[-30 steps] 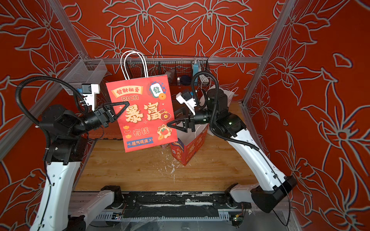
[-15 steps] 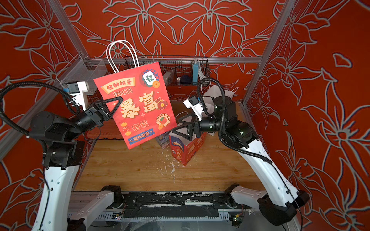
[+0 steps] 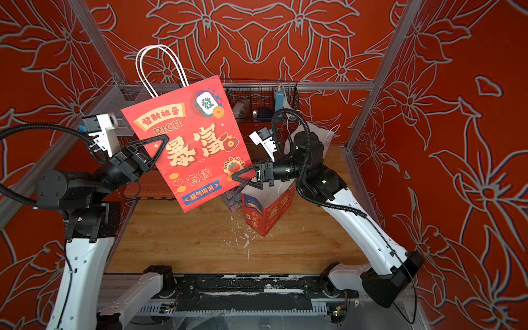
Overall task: Put away the paper bag
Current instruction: Press the paper bag.
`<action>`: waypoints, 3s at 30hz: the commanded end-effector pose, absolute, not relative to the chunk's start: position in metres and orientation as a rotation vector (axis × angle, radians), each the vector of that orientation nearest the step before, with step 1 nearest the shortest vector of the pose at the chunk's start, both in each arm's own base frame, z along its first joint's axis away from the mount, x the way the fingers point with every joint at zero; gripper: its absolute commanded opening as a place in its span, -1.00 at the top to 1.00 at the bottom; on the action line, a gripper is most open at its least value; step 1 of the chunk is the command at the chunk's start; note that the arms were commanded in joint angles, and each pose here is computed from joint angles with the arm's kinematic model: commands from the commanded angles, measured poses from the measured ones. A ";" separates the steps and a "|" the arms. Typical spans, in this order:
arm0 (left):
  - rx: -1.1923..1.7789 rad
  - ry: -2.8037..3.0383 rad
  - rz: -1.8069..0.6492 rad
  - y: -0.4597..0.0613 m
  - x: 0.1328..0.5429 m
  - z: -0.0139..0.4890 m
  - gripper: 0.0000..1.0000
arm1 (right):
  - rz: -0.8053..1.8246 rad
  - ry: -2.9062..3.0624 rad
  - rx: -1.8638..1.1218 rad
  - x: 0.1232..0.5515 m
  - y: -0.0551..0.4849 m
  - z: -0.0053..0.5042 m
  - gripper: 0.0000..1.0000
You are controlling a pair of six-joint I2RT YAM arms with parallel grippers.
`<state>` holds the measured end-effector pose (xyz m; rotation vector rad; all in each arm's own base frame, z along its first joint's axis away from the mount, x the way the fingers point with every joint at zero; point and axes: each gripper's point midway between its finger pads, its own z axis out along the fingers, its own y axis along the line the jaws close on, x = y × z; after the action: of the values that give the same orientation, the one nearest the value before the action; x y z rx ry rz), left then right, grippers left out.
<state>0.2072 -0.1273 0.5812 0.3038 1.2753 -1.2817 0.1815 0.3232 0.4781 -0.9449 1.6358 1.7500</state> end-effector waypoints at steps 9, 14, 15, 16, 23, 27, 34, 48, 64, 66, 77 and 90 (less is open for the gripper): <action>0.239 1.348 -1.262 -0.124 0.211 0.551 1.00 | 1.745 1.484 -0.849 0.196 0.327 0.525 1.00; 0.185 1.384 -1.217 -0.119 0.219 0.542 0.60 | 1.703 1.500 -0.854 0.194 0.325 0.521 1.00; 0.166 1.393 -1.199 -0.117 0.221 0.539 0.27 | 1.681 1.505 -0.848 0.196 0.324 0.521 1.00; 0.142 1.404 -1.175 -0.114 0.224 0.536 -0.08 | 1.654 1.513 -0.841 0.198 0.323 0.520 1.00; -0.193 1.561 -0.819 -0.061 0.245 0.485 -0.97 | 1.376 1.643 -0.696 0.229 0.310 0.507 1.00; -0.143 1.597 -0.788 -0.065 0.234 0.474 -0.92 | 1.201 1.676 -0.627 0.245 0.299 0.510 1.00; 0.357 1.568 -0.759 -0.110 0.184 0.462 -0.79 | 1.187 1.730 -0.535 0.254 0.304 0.529 1.00; -0.140 1.735 -0.742 -0.067 0.235 0.426 -0.95 | 1.178 1.732 -0.633 0.228 0.333 0.533 1.00; -0.023 1.534 -1.533 -0.129 0.228 0.486 -0.92 | 1.692 1.550 -0.720 0.205 0.328 0.568 1.00; -0.010 1.520 -1.534 -0.129 0.227 0.490 -0.79 | 1.730 1.538 -0.726 0.204 0.330 0.571 1.00; 0.014 1.484 -1.567 -0.130 0.229 0.509 0.32 | 1.761 1.573 -0.713 0.213 0.339 0.559 1.00; -0.273 1.612 -1.161 -0.090 0.236 0.487 1.00 | 1.149 1.736 -0.758 0.253 0.317 0.497 -0.47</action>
<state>0.2381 -0.1133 0.5020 -0.1530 1.5636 -1.3918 0.2397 0.3396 0.5157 -0.7222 1.7153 1.4882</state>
